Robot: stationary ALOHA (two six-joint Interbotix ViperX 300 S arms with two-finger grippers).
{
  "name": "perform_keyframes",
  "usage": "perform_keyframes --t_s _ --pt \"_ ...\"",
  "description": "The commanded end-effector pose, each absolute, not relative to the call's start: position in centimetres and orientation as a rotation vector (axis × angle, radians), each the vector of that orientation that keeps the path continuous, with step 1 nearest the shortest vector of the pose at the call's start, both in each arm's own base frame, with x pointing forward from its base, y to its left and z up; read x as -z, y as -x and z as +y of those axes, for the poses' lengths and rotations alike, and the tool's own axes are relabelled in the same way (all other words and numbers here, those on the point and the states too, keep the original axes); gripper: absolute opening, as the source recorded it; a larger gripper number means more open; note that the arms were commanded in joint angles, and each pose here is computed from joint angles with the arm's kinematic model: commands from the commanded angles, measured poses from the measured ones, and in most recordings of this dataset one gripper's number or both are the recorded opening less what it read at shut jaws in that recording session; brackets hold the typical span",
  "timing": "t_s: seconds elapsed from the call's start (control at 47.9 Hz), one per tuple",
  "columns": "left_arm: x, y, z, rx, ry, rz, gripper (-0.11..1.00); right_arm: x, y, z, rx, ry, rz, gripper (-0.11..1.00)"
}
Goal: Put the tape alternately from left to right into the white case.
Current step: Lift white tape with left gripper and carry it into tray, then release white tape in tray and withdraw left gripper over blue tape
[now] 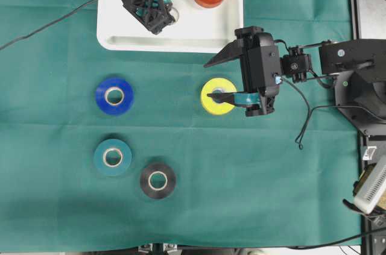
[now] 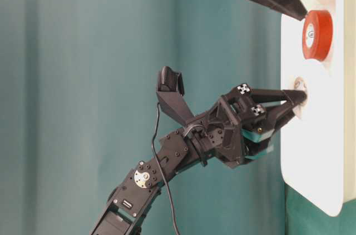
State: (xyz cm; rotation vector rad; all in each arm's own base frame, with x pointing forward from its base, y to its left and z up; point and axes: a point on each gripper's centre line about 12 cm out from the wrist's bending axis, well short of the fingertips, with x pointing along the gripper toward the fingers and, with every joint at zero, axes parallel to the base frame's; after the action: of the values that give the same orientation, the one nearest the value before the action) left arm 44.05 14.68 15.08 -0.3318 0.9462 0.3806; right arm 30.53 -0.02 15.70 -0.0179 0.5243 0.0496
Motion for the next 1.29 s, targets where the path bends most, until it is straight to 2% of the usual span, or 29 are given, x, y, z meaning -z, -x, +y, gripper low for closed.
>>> perform_keyframes --t_s 0.0,0.125,0.188,0.272,0.397,0.459,0.919,1.274 --pt "-17.1 -44.9 14.9 -0.377 0.322 0.874 -0.02 -16.9 -31.1 0.1 -0.054 0.018 0.478 0.81" --pt "-17.1 -44.9 15.0 -0.376 0.32 0.868 0.0 -16.9 -31.0 0.1 -0.054 0.017 0.48 0.81" --pt "-17.0 -44.8 14.9 -0.376 0.321 0.873 0.07 -16.9 -31.1 0.1 -0.054 0.018 0.478 0.81" --pt "-16.8 -44.7 14.9 -0.376 0.322 0.879 0.25 -16.9 -31.1 0.1 -0.053 0.018 0.48 0.81" --pt "-16.8 -44.6 14.9 -0.376 0.322 0.881 0.63 -16.9 -31.1 0.1 -0.053 0.018 0.48 0.81" --pt "-16.8 -44.6 14.9 -0.376 0.322 0.879 0.78 -16.9 -31.1 0.1 -0.054 0.018 0.478 0.81" --pt "-17.7 -43.6 14.4 -0.372 0.317 0.871 0.75 -16.9 -31.1 0.1 -0.054 0.018 0.478 0.81" --pt "-18.4 -42.0 11.0 -0.315 0.289 0.883 0.75 -16.9 -31.0 0.1 -0.054 0.017 0.48 0.81"
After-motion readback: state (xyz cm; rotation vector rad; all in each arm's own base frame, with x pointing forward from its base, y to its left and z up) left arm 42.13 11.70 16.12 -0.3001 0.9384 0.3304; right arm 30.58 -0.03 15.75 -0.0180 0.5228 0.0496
